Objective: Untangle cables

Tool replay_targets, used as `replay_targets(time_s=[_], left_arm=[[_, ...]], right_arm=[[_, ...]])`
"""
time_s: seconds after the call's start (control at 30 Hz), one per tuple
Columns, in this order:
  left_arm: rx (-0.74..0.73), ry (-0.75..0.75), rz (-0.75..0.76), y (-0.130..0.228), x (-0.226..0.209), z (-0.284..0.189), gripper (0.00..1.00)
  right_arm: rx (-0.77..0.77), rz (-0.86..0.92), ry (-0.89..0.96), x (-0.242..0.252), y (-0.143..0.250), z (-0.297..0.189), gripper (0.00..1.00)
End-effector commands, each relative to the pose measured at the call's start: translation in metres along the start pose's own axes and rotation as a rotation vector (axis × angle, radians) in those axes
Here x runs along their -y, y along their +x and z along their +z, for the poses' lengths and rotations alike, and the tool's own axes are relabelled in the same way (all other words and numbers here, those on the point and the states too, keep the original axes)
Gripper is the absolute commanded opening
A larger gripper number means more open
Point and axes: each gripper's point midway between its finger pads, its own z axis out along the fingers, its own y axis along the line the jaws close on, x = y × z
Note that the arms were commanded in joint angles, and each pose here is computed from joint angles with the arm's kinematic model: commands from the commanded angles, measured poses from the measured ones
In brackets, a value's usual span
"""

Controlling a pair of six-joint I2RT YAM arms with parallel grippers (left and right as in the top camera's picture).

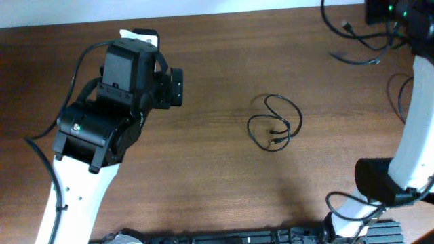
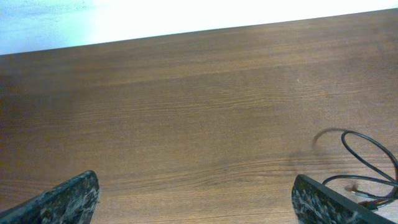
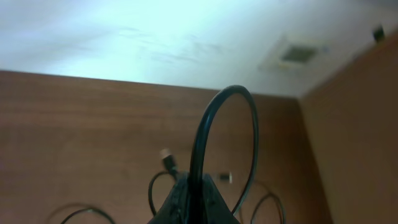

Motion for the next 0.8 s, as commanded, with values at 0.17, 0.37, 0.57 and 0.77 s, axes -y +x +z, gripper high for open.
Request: replay_targets(time_s=[0.17,0.37,0.57,0.77], left_arm=[[0.014,-0.003,-0.020,-0.004,-0.002,-0.003,0.99],[0.014,-0.003,-0.020,-0.004,-0.002,-0.003,0.99],[0.014,-0.004,-0.019,-0.004,-0.002,-0.003,0.99],[0.014,-0.003,-0.020,-0.004,-0.002,-0.003,0.99]], right_arm=[[-0.095,0.397,0.204,0.091,0.033,0.066,0.04],[-0.161,0.464,0.271,0.130,0.061,0.098,0.04],[-0.087,0.561,0.267,0.160,0.057,0.107,0.04],[-0.074,0.573,0.174,0.152,0.053,0.119,0.04]])
